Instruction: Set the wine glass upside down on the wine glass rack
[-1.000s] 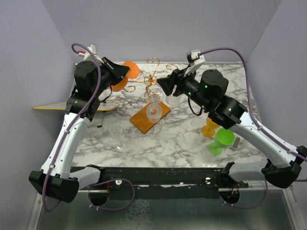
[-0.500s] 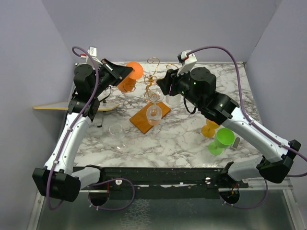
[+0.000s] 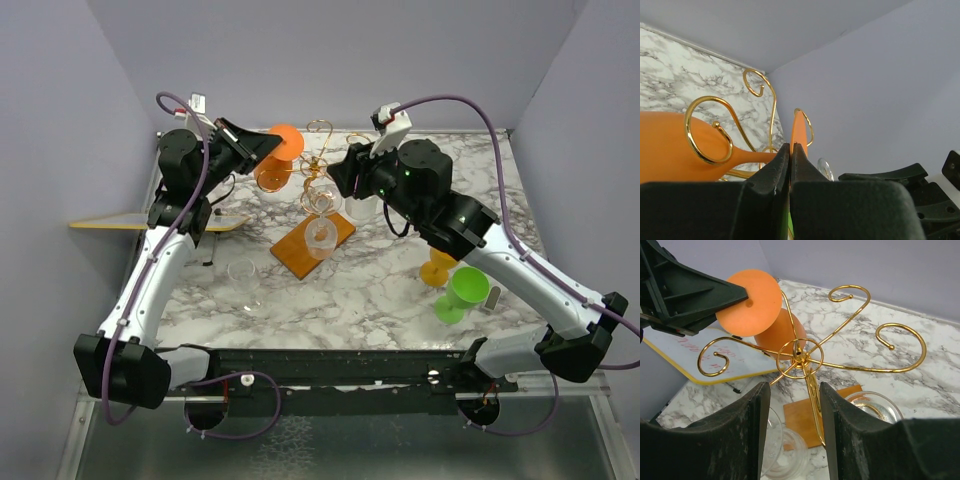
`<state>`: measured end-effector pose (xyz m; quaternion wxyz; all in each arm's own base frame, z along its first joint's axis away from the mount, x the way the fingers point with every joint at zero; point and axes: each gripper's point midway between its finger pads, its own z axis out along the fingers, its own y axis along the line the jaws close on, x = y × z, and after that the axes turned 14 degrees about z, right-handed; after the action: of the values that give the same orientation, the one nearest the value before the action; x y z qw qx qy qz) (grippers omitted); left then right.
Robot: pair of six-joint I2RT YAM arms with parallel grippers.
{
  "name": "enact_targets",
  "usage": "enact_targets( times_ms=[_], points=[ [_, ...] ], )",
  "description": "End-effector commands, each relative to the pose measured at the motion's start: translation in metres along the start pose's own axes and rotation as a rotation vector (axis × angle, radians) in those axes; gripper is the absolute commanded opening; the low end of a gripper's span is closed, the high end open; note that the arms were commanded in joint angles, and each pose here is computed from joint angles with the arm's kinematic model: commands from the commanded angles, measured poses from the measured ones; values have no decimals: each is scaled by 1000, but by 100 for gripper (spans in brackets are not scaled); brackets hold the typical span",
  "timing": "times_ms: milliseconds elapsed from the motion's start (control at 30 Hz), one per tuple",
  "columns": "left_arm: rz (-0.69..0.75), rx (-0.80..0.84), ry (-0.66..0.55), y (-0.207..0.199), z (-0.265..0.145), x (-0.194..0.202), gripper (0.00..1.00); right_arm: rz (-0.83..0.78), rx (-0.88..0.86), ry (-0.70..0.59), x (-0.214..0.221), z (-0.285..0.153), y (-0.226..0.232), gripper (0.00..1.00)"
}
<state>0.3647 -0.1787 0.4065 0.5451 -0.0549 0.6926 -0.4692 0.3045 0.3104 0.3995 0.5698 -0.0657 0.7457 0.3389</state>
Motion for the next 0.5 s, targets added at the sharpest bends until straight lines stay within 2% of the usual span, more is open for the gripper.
enact_targets(
  times_ms=[0, 200, 467],
  points=[
    [44, 11, -69, -1, 5, -19, 0, 2, -16, -35, -15, -10, 5, 48],
    [123, -54, -126, 10, 9, -38, 0, 4, -53, -56, -20, -14, 11, 48],
    [138, -115, -150, 26, 8, -49, 0, 11, -82, -65, -21, -19, 15, 48]
  ],
)
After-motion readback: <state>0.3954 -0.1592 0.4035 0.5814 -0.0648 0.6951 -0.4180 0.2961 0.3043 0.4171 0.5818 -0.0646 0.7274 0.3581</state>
